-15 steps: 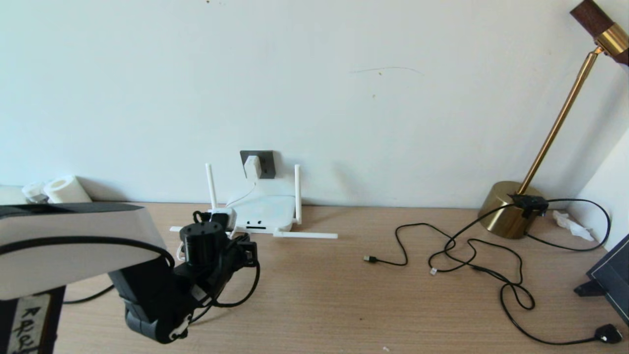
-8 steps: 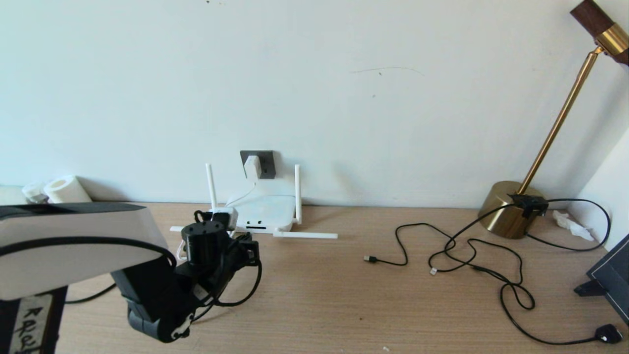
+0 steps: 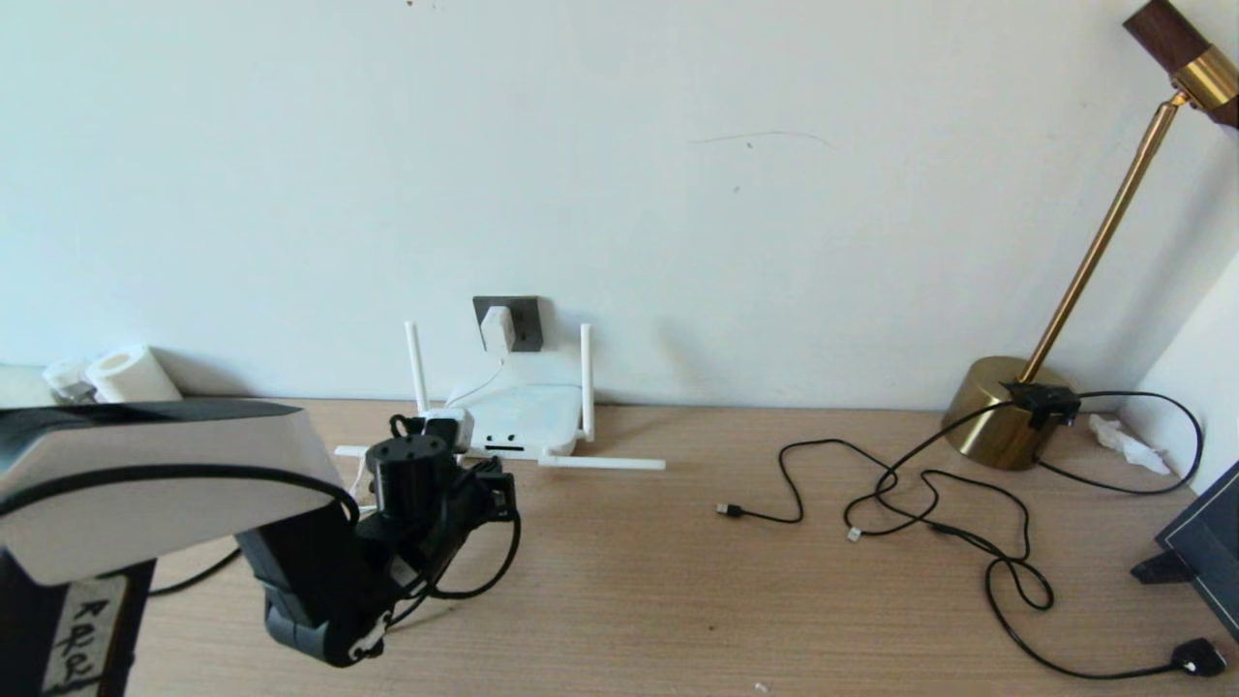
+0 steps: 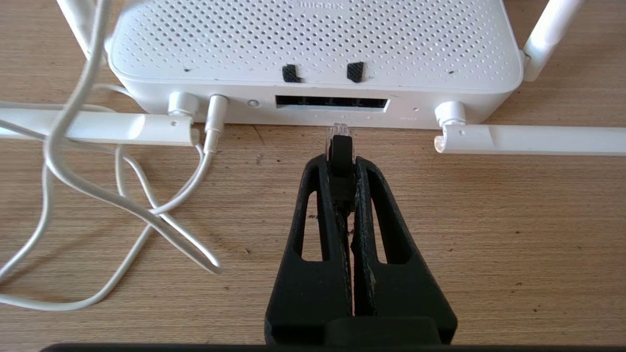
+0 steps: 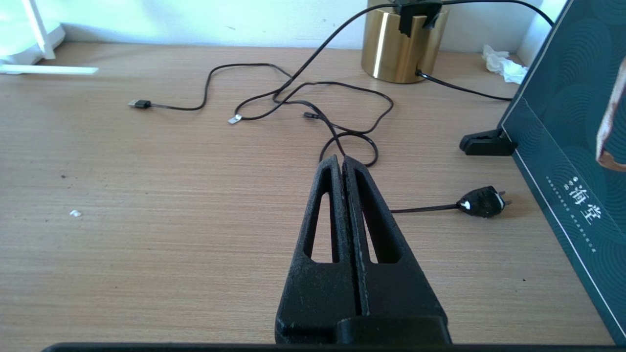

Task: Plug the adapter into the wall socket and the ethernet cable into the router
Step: Plug cable into router interface

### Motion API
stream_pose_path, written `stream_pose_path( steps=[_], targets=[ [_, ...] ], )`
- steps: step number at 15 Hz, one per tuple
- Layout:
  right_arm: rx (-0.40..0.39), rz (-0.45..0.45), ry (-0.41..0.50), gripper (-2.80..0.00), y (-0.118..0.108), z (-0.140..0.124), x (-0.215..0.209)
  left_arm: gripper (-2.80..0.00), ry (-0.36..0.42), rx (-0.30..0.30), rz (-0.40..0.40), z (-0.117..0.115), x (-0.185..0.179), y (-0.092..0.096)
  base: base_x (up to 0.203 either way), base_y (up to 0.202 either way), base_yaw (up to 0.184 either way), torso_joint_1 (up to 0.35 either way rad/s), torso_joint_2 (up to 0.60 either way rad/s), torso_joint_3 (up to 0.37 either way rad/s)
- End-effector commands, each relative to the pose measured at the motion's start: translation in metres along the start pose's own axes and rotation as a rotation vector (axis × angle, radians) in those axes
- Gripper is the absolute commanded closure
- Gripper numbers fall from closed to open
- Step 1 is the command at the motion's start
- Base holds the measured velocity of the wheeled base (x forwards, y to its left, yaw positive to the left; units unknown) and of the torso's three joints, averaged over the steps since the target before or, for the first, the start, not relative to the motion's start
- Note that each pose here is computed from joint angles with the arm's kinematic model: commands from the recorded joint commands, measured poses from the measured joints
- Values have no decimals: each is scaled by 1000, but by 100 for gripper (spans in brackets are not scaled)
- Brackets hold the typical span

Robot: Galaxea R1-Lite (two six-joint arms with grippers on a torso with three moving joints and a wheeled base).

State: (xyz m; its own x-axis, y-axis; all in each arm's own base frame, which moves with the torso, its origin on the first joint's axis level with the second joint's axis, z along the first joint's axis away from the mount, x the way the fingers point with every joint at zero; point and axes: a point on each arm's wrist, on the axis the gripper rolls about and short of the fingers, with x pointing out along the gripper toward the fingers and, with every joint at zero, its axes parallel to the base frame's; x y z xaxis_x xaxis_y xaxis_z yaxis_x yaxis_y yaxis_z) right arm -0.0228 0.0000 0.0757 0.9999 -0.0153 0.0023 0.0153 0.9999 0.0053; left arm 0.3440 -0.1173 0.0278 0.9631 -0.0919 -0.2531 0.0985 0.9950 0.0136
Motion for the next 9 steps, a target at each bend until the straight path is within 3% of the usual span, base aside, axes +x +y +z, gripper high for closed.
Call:
stream_pose_path(
  steps=[1,9],
  targets=[
    [-1,0,1,0,0,0,0,0,2,-9,2,-4,2,0,0,0,0,0,0,0],
    [0,0,1,0,0,0,0,0,3,-28,4,-7,7,0,0,0,0,0,0,0]
  ],
)
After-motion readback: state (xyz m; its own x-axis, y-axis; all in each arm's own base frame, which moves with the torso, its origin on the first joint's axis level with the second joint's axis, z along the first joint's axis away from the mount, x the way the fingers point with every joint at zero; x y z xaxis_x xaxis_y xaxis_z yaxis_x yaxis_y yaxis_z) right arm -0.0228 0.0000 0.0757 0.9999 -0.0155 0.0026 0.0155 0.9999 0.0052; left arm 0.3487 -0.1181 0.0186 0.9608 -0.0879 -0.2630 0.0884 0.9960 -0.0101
